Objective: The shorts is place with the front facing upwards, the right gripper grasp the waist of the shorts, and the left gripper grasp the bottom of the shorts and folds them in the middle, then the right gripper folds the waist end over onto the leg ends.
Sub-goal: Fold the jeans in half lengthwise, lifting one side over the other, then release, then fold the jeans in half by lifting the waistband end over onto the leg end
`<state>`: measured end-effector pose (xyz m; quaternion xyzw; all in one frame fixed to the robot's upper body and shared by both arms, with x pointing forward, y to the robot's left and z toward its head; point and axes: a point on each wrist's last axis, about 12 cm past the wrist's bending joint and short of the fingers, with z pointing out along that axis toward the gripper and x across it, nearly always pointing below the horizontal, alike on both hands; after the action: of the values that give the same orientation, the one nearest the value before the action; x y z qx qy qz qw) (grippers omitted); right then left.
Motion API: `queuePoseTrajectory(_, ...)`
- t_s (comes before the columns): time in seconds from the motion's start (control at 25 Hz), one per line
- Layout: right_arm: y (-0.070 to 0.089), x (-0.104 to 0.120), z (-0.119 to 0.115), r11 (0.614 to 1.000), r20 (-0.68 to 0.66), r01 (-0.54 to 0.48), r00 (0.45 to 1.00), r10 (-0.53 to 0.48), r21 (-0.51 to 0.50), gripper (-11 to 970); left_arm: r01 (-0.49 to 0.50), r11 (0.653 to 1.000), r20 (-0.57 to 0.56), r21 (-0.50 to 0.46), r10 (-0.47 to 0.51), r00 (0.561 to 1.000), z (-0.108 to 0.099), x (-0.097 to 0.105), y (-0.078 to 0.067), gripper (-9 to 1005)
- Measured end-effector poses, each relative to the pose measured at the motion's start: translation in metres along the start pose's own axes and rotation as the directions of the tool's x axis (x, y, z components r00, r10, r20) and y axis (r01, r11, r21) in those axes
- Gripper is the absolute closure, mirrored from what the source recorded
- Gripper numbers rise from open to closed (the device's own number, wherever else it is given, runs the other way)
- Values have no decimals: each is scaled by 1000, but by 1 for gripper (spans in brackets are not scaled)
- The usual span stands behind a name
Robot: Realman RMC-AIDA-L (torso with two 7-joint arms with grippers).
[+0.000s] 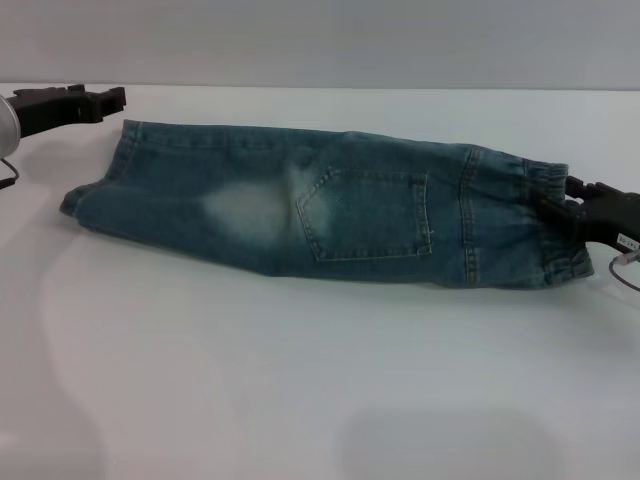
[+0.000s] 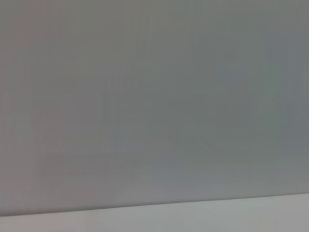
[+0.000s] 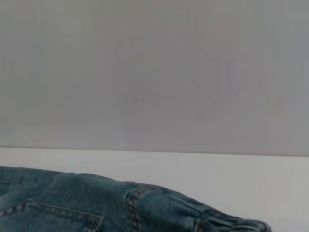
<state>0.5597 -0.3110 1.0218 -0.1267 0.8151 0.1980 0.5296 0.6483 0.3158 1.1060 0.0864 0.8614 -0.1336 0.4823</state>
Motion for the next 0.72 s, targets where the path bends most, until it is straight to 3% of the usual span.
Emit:
queuePoseTrajectory(0.2,-3,4,-6,1000,8,-16,1000,16,16,424,-2,1000,5,-3,2,1000,0,1,0,314)
queuePoseTrajectory(0.4,-6,4,-22,998,88,-58,994,57,4,430,44,999,50,21,-45,998,-5,2,2,228)
queuePoseTrajectory(0.56,-6,0,-35,995,132,-83,987,90,-55,434,61,993,125,96,-73,989,-15,1,1,232)
queuePoseTrajectory(0.72,-5,-12,-45,983,155,-120,978,142,-139,439,11,977,237,214,-63,969,-28,3,-7,236)
